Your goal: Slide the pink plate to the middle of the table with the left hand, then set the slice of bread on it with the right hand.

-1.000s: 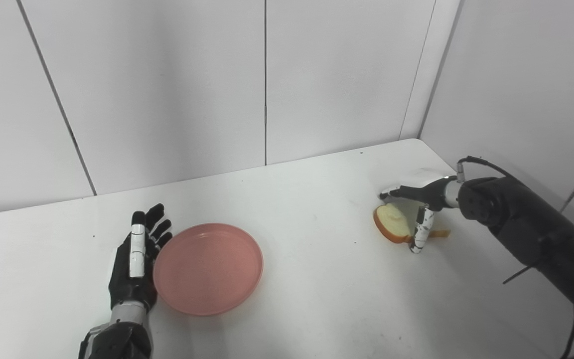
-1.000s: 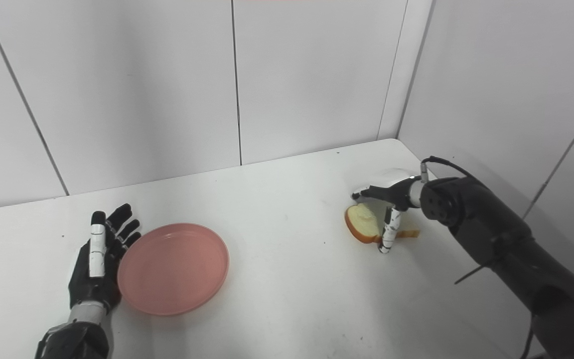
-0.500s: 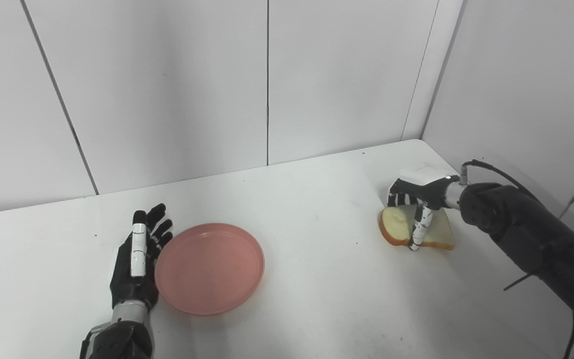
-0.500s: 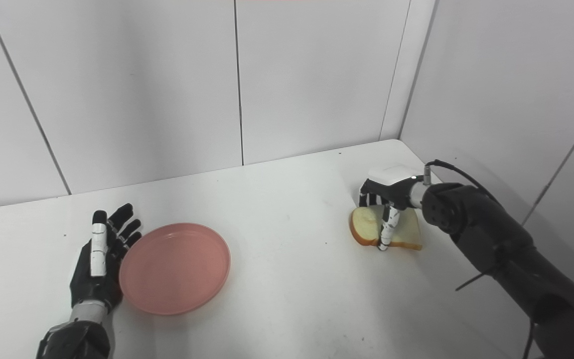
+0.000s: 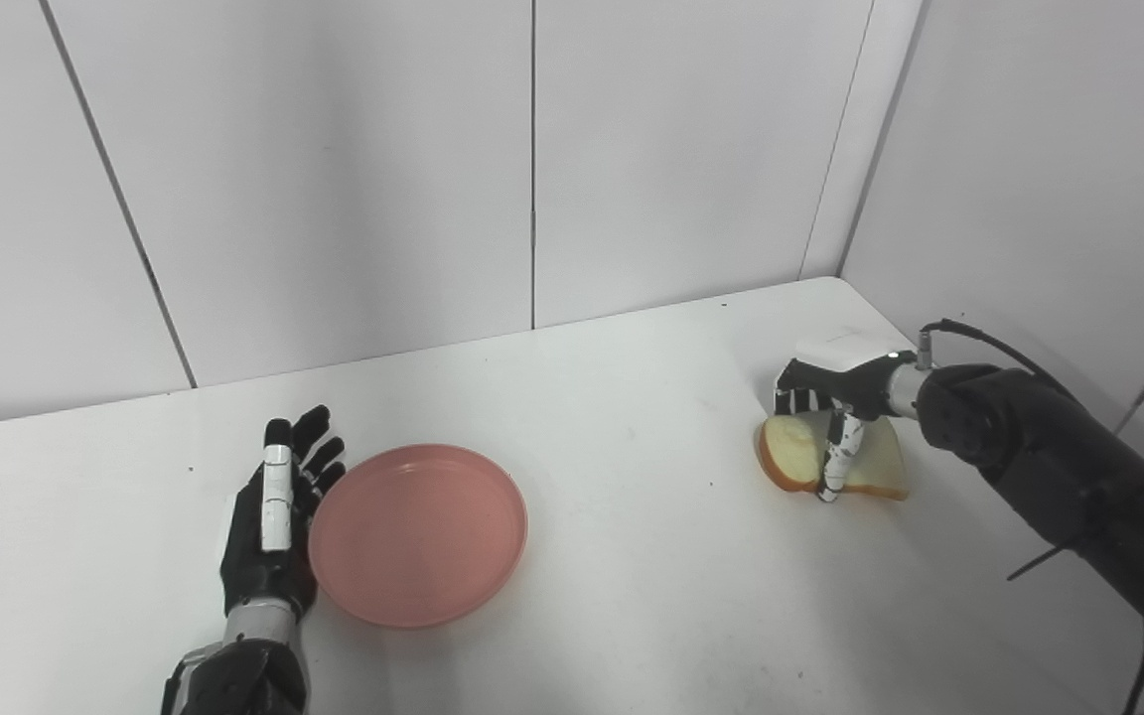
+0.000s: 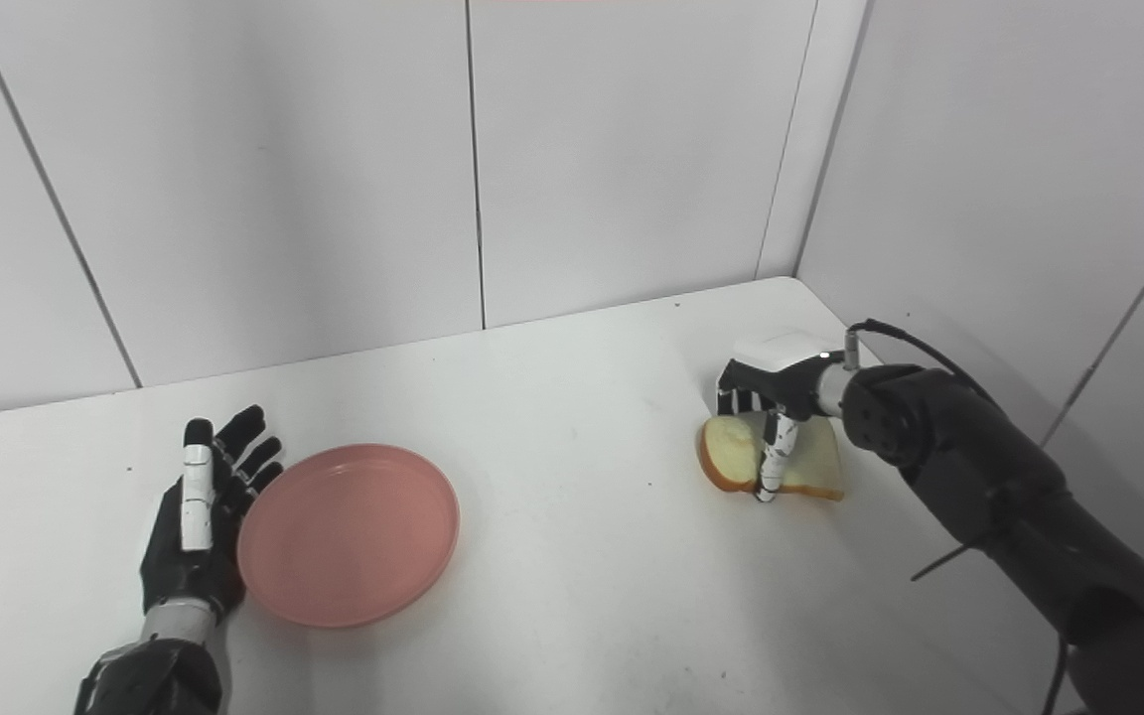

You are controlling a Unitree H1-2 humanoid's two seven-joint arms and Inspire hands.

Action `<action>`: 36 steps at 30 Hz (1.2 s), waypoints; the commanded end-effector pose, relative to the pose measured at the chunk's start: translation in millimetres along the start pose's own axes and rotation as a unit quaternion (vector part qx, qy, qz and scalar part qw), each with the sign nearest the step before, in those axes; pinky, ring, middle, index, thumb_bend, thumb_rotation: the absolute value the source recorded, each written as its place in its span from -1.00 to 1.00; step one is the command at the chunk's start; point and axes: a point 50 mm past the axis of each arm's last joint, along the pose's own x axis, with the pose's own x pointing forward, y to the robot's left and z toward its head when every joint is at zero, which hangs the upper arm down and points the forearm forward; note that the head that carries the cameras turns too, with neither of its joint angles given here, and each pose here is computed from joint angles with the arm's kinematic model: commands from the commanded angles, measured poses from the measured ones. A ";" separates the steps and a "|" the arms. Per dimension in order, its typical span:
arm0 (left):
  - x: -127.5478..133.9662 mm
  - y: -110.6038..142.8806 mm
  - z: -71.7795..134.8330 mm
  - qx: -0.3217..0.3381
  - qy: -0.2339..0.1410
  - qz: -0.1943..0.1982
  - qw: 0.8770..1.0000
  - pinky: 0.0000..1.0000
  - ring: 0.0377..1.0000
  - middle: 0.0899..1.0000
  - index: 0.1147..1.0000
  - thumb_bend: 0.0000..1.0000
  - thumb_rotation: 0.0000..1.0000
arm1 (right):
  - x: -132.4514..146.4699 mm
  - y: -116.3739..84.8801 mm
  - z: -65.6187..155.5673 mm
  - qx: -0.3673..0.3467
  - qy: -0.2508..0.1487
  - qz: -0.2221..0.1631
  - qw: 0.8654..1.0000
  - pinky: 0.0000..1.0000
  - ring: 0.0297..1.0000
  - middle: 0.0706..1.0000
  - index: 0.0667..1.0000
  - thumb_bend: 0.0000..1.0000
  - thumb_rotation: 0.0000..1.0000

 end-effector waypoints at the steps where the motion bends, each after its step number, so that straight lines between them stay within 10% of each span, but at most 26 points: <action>1: -4.3 -0.7 -11.9 0.000 0.034 0.008 0.999 0.76 0.72 0.78 0.44 0.62 0.76 | -8.4 -22.9 2.7 -0.026 -0.025 -0.021 0.999 -0.31 -0.19 -0.10 -0.05 0.04 -1.00; 17: -4.4 -22.1 -15.9 0.005 0.034 0.006 0.999 0.78 0.69 0.71 0.40 0.57 0.77 | -27.5 -107.3 83.1 -0.088 -0.163 -0.094 0.978 -0.47 -0.25 -0.14 -0.02 0.03 -1.00; 36: -0.4 -57.6 -33.5 0.018 0.031 0.005 0.999 0.63 0.65 0.67 0.36 0.60 0.76 | -16.8 -128.8 166.2 -0.141 -0.270 -0.111 0.946 -0.27 -0.17 -0.06 -0.10 0.04 -1.00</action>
